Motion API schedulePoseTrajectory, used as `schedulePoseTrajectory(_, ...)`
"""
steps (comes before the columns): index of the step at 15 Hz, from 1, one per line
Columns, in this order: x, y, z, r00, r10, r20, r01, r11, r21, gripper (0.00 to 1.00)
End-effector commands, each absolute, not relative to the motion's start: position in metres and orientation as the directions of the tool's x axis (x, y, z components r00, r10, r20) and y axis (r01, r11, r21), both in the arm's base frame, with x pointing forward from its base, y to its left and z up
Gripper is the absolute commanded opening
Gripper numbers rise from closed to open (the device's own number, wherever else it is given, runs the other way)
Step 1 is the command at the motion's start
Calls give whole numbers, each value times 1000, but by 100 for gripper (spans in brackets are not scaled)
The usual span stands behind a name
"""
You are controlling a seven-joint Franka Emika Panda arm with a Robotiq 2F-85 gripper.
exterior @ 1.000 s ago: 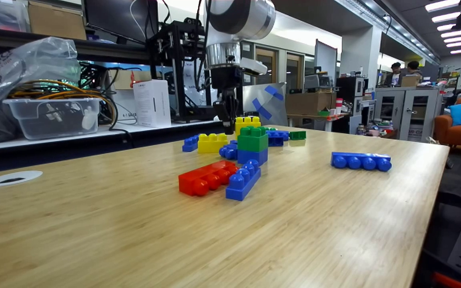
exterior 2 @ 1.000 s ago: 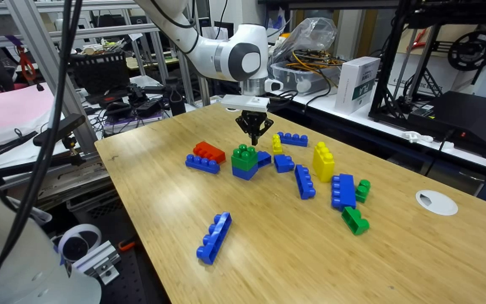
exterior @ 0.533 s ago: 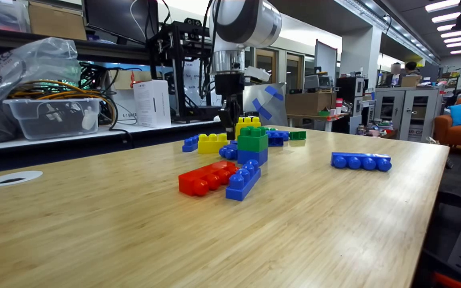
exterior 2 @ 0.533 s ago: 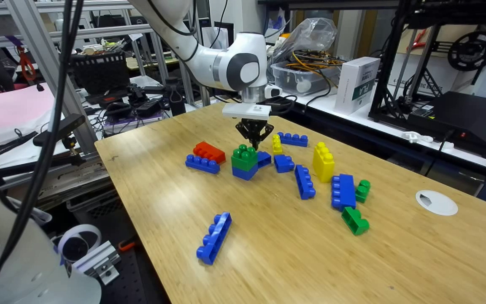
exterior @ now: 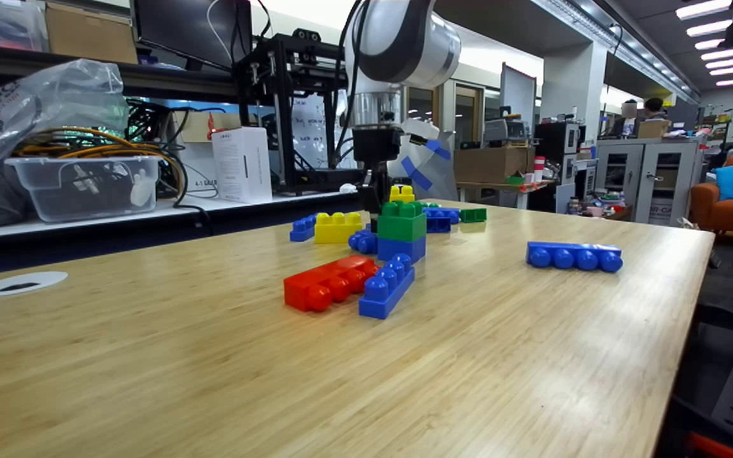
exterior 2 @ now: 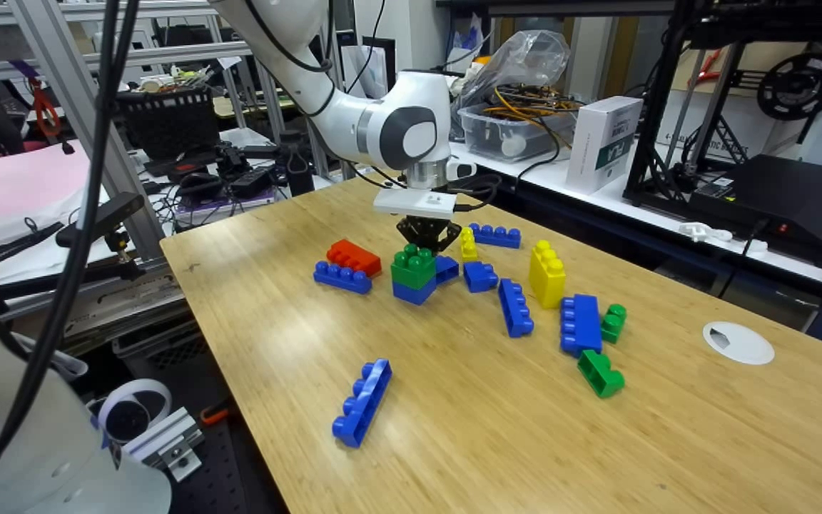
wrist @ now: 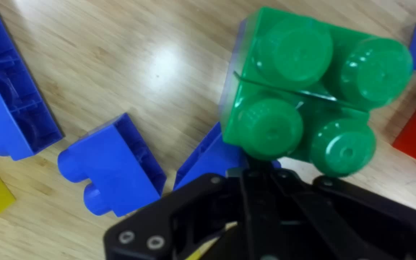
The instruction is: Move the blue and green object, then pick up the blue object and put it on the blue and green object
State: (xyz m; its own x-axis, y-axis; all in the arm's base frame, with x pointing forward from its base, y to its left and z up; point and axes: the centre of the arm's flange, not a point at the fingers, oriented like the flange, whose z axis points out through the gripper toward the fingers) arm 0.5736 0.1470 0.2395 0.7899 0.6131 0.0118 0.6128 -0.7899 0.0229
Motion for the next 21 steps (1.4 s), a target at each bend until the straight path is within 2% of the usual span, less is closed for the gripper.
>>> schedulePoseTrajectory(1, 561, 140, 240, 783, 620, 35, 620, -784, 17, 0)
schedulePoseTrajectory(21, 510, 110, 241, 787, 617, 5, 617, -786, -44, 0)
